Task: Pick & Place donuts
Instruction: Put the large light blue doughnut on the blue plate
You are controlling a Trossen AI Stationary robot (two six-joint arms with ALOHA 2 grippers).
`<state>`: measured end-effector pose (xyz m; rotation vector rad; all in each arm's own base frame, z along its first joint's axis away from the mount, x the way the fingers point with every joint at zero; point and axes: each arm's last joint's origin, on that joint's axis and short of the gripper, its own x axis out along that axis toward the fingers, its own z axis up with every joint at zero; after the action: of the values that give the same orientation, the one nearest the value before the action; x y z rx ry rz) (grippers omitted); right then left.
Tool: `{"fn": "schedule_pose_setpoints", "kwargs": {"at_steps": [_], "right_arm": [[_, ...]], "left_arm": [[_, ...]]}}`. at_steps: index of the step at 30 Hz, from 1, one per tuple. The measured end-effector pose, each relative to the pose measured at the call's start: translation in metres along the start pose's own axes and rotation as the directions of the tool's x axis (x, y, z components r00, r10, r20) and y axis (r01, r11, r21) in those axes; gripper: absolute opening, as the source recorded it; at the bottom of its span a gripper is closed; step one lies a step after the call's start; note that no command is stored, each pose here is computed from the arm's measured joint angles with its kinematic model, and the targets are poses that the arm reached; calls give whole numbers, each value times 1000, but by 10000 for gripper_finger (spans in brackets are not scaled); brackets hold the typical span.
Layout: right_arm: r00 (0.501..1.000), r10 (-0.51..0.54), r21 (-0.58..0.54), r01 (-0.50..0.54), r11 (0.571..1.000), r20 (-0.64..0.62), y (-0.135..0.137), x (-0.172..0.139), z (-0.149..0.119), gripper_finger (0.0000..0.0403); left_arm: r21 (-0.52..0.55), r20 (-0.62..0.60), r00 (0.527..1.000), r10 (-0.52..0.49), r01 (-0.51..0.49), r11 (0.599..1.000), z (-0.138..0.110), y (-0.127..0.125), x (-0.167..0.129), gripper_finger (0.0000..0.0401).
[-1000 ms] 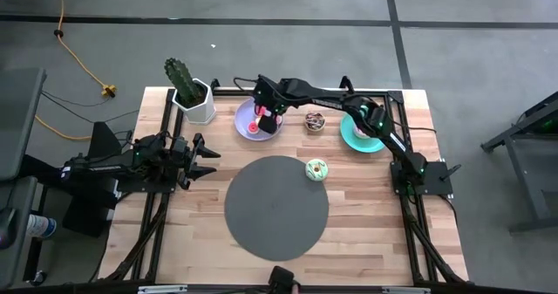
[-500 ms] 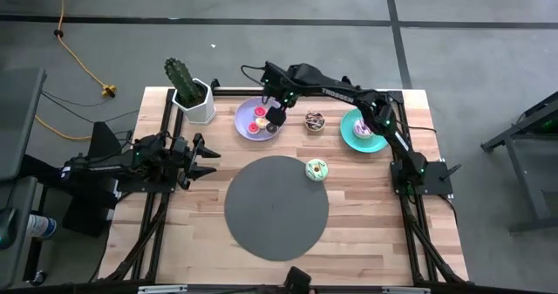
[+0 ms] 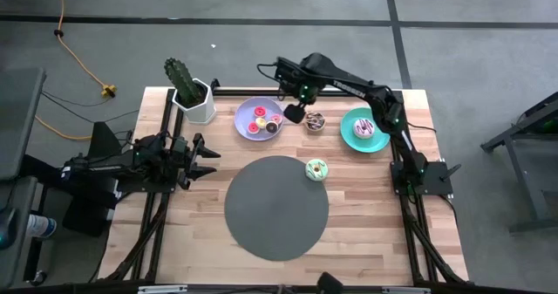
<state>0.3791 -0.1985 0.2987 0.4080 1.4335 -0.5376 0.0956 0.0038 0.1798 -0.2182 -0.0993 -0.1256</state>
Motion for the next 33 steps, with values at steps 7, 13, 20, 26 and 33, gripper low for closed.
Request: {"fn": "schedule_pose_setpoints", "kwargs": {"at_steps": [7,13,20,26,33], "right_arm": [[1000,-3,62,2,998,14,-1,-9,-4,307],[998,-2,110,-5,994,64,-4,-30,-13,307],[987,8,166,-34,986,159,-6,-68,-32,307],[969,4,227,-62,972,248,-9,-102,-53,307],[934,64,253,-160,954,351,-10,-144,-86,307]], "left_arm": [[0,1,1000,0,0,1000,0,0,0,230],[0,0,1000,1,-1,1000,0,0,0,230],[0,1,1000,0,0,1000,0,0,0,230],[0,1,1000,1,-1,1000,0,0,0,230],[0,1,1000,1,-1,1000,0,0,0,230]]}}
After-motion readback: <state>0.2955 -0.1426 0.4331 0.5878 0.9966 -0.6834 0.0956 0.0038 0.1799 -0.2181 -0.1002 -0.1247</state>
